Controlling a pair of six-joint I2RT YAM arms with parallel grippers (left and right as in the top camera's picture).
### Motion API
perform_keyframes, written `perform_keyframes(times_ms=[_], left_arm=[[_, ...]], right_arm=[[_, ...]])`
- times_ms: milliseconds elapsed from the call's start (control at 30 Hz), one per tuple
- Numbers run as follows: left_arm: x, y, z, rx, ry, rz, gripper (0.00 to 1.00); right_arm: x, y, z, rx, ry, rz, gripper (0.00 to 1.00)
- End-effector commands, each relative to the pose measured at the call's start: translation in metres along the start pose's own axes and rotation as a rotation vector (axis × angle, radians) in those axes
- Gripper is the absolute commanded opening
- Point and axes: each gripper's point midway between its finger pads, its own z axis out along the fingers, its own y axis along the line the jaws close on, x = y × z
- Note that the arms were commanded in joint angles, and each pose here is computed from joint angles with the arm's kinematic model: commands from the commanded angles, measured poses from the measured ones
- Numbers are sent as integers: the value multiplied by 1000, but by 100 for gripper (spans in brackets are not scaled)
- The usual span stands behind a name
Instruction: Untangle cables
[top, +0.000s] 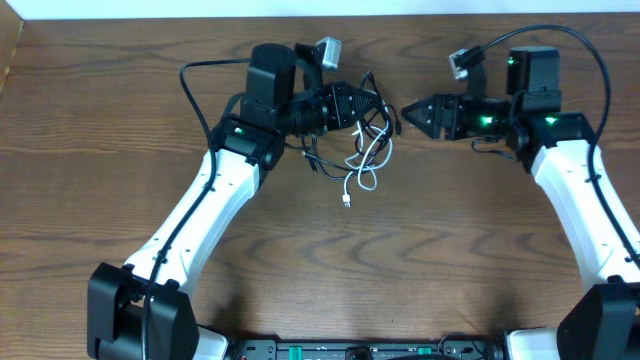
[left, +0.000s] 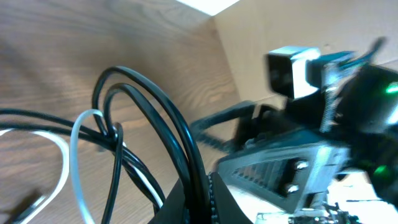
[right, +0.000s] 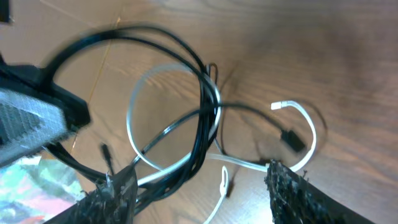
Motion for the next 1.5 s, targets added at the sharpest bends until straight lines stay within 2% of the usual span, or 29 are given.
perform_keyframes(times_ms=[0, 167, 267, 433, 533, 733, 833, 867, 1000, 1233, 1300, 1333, 1367, 1467], left_arm=[[-4, -18, -7, 65, 13, -7, 7], [-4, -18, -7, 65, 12, 19, 7], [-5, -17, -8, 64, 8, 72, 8], [-26, -5, -26, 39, -52, 76, 8], [-47, -5, -55, 21, -132, 90, 7], [-78, -9, -112, -14, -276, 132, 7], [-83, -5, -125, -35, -301, 125, 7], [-80, -2, -124, -46, -289, 122, 8], [-58, 12, -108, -101, -207, 114, 8], [-6, 33, -46, -255, -46, 117, 8], [11, 37, -23, -283, 1, 125, 17], [16, 39, -15, -293, 17, 128, 24], [29, 43, 1, -308, 54, 134, 36], [52, 52, 34, -327, 111, 156, 45]], right_arm=[[2, 7, 18, -5, 19, 64, 61], [6, -9, 47, 108, 11, 232, 54], [23, -31, 74, 239, 37, 289, 48], [61, -92, 69, 541, 106, 380, 51], [77, -127, 50, 693, 137, 427, 52], [76, -150, 30, 729, 155, 421, 56], [75, -148, 30, 682, 179, 383, 54], [75, -146, 31, 659, 189, 366, 50], [75, -145, 32, 650, 195, 346, 49], [52, -144, 4, 613, 109, 373, 56], [42, -147, -17, 622, 58, 390, 58], [39, -149, -25, 628, 40, 397, 59], [32, -151, -42, 637, 3, 407, 60], [28, -154, -62, 650, -33, 433, 61]])
